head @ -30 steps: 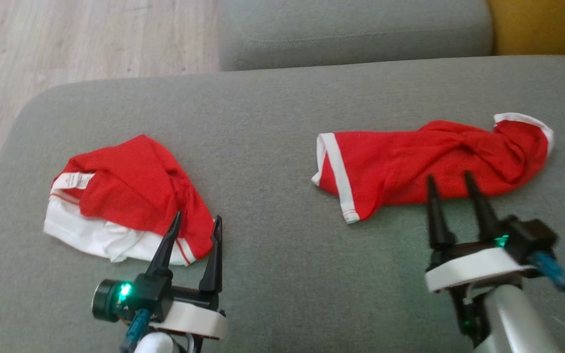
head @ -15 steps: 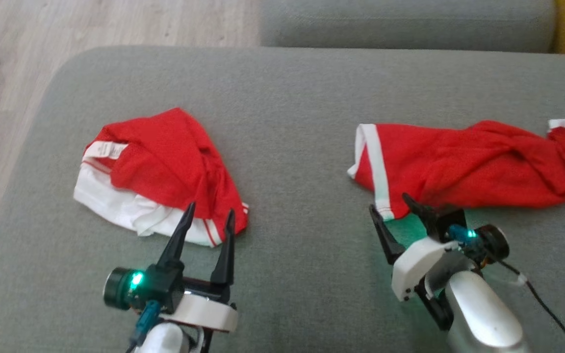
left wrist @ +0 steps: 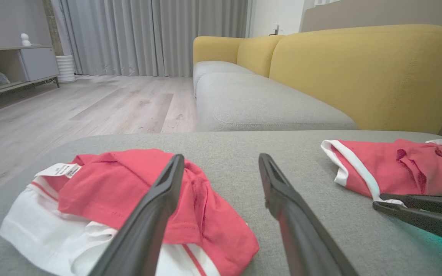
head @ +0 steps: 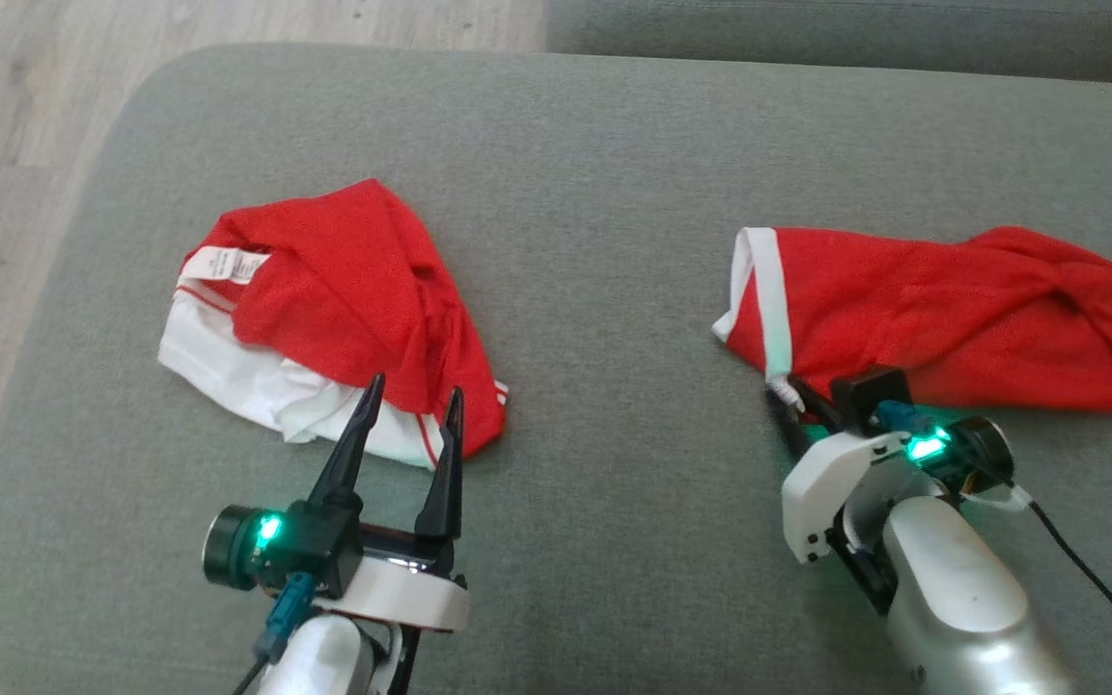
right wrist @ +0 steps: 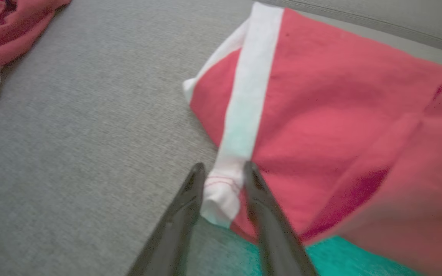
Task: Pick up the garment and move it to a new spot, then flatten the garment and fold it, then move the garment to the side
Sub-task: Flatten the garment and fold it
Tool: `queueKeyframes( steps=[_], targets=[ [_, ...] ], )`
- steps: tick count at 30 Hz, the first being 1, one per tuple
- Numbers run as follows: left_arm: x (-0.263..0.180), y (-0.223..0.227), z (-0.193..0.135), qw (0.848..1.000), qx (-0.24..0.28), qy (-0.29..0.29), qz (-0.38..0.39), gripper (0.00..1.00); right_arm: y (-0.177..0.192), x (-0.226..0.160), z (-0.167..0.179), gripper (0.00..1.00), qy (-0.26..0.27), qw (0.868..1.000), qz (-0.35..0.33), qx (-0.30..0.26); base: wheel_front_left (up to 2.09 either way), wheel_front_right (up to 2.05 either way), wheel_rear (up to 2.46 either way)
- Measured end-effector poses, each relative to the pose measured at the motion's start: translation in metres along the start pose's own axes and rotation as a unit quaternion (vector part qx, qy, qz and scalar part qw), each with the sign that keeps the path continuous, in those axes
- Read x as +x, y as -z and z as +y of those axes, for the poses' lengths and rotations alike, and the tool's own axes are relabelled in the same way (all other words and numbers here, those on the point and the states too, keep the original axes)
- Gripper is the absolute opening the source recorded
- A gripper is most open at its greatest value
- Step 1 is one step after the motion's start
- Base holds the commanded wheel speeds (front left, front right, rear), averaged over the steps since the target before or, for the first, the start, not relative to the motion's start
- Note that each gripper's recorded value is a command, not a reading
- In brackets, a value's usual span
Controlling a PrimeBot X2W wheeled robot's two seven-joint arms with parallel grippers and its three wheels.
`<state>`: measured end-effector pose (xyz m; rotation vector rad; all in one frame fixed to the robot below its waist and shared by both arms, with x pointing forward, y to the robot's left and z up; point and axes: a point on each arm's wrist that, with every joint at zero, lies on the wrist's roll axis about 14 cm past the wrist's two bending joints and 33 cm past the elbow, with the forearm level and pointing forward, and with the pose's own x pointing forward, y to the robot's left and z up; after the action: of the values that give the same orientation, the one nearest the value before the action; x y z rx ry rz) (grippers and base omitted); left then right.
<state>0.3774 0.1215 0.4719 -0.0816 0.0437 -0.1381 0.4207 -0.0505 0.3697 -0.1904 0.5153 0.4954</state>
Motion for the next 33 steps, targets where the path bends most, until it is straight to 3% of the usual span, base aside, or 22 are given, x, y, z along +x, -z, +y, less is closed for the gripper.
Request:
queueKeyframes(
  steps=[6, 13, 23, 28, 33],
  targets=[
    [0.006, -0.002, -0.011, 1.0, -0.001, 0.018, -0.004, 1.0, -0.005, -0.012, -0.027, 0.0, 0.042, 0.998, -0.027, 0.026, 0.0, 0.0, 0.0],
    [0.014, -0.01, -0.026, 0.999, -0.003, 0.041, -0.017, 1.0, -0.009, -0.053, -0.083, 0.0, 0.139, 0.986, -0.076, 0.062, 0.0, 0.0, 0.0],
    [0.023, -0.02, -0.06, 0.995, -0.004, 0.092, -0.032, 1.0, 0.006, -0.158, -0.172, 0.0, 0.319, 0.939, -0.098, 0.084, 0.0, 0.0, 0.0],
    [0.024, -0.021, -0.067, 0.994, -0.004, 0.101, -0.034, 1.0, 0.022, -0.201, -0.205, 0.0, 0.385, 0.918, -0.066, 0.074, 0.0, 0.0, 0.0],
    [0.023, -0.021, -0.065, 0.995, -0.004, 0.098, -0.034, 1.0, 0.039, -0.221, -0.217, 0.0, 0.419, 0.906, -0.021, 0.061, 0.0, 0.0, 0.0]
  ],
)
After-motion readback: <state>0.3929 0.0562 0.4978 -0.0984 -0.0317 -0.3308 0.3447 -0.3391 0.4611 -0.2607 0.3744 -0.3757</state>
